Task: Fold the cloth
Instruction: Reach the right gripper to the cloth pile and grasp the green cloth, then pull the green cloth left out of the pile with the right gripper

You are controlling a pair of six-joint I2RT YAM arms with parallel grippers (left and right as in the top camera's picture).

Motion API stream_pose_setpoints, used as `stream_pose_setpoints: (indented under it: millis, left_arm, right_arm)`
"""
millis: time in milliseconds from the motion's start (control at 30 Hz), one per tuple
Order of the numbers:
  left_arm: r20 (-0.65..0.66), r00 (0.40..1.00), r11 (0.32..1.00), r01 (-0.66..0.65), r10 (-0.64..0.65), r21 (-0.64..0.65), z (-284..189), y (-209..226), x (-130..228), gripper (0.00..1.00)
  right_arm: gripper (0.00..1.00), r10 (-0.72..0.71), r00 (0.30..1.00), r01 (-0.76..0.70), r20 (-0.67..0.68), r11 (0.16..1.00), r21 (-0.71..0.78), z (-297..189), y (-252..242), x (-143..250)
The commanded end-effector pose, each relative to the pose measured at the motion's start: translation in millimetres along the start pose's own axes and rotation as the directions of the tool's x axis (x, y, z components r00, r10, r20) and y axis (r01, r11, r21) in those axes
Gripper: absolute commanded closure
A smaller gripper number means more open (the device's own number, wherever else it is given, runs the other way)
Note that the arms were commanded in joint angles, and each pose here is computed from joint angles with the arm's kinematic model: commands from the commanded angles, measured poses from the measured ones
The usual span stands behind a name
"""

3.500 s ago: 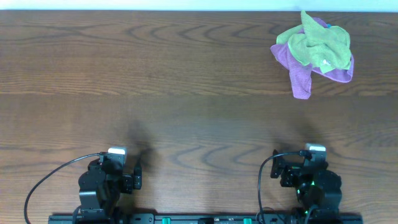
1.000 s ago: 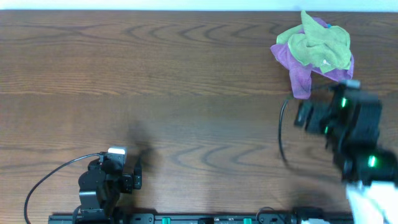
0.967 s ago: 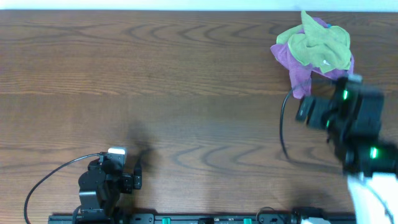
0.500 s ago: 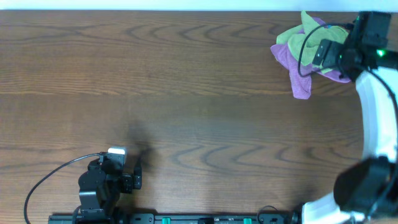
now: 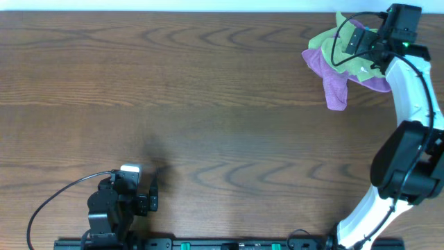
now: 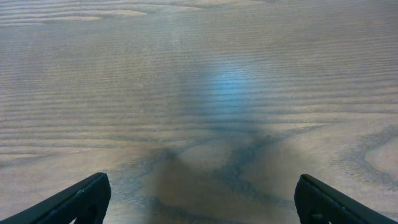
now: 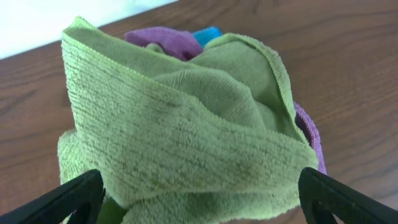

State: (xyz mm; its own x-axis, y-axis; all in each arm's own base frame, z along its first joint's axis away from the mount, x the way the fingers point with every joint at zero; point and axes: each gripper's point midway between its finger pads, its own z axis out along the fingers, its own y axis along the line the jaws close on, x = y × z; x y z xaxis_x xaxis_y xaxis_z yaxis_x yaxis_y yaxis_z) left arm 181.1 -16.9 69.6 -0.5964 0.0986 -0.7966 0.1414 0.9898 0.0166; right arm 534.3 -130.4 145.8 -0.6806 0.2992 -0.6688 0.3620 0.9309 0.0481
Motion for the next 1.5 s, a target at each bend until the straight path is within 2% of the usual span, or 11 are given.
stream_pose_setpoints:
  millis: [0,233,267,300,433,633,767,900,1067,1267,1467]
  left_arm:
    - [-0.027,1.000,1.000,0.009,-0.009,-0.008,4,1,10,0.05]
    - [-0.027,1.000,1.000,0.009,-0.009,-0.008,4,1,10,0.05]
    - [-0.027,1.000,1.000,0.009,-0.009,-0.008,4,1,10,0.05]
    - [-0.027,1.000,1.000,0.009,-0.009,-0.008,4,1,10,0.05]
    - [-0.027,1.000,1.000,0.009,-0.009,-0.008,4,1,10,0.05]
    - [-0.027,1.000,1.000,0.009,-0.009,-0.008,4,1,10,0.05]
    - [-0.027,1.000,1.000,0.009,-0.009,-0.008,4,1,10,0.05]
    - [-0.027,1.000,1.000,0.009,-0.009,-0.008,4,1,10,0.05]
    - [-0.027,1.000,1.000,0.009,-0.009,-0.008,4,1,10,0.05]
    - [-0.027,1.000,1.000,0.009,-0.009,-0.008,4,1,10,0.05]
    - [-0.027,1.000,1.000,0.009,-0.009,-0.008,4,1,10,0.05]
  right_arm:
    - [0.01,-0.004,1.000,0.004,0.012,1.000,-0.021,8,0,-6]
    - [0.02,-0.004,0.999,0.002,-0.033,0.999,-0.053,34,5,12]
    - [0.06,-0.004,0.999,0.002,-0.041,0.998,-0.059,37,6,14]
    - [0.15,-0.005,0.999,0.002,-0.046,0.998,-0.059,39,6,16]
    - [0.98,-0.007,0.999,0.004,-0.033,0.998,-0.065,37,9,13]
    - [0.99,-0.016,0.999,0.020,0.049,0.996,-0.085,6,18,-15]
    - [0.99,-0.071,0.991,0.084,0.115,0.990,-0.114,-36,35,-35]
    - [0.99,-0.161,0.978,0.179,0.133,0.973,-0.142,-79,58,-35]
    - [0.99,-0.265,0.957,0.284,0.116,0.939,-0.194,-129,93,-17]
    - [0.99,-0.376,0.925,0.375,0.058,0.875,-0.307,-177,141,28]
    - [0.99,-0.504,0.863,0.428,0.012,0.721,-0.545,-223,209,91]
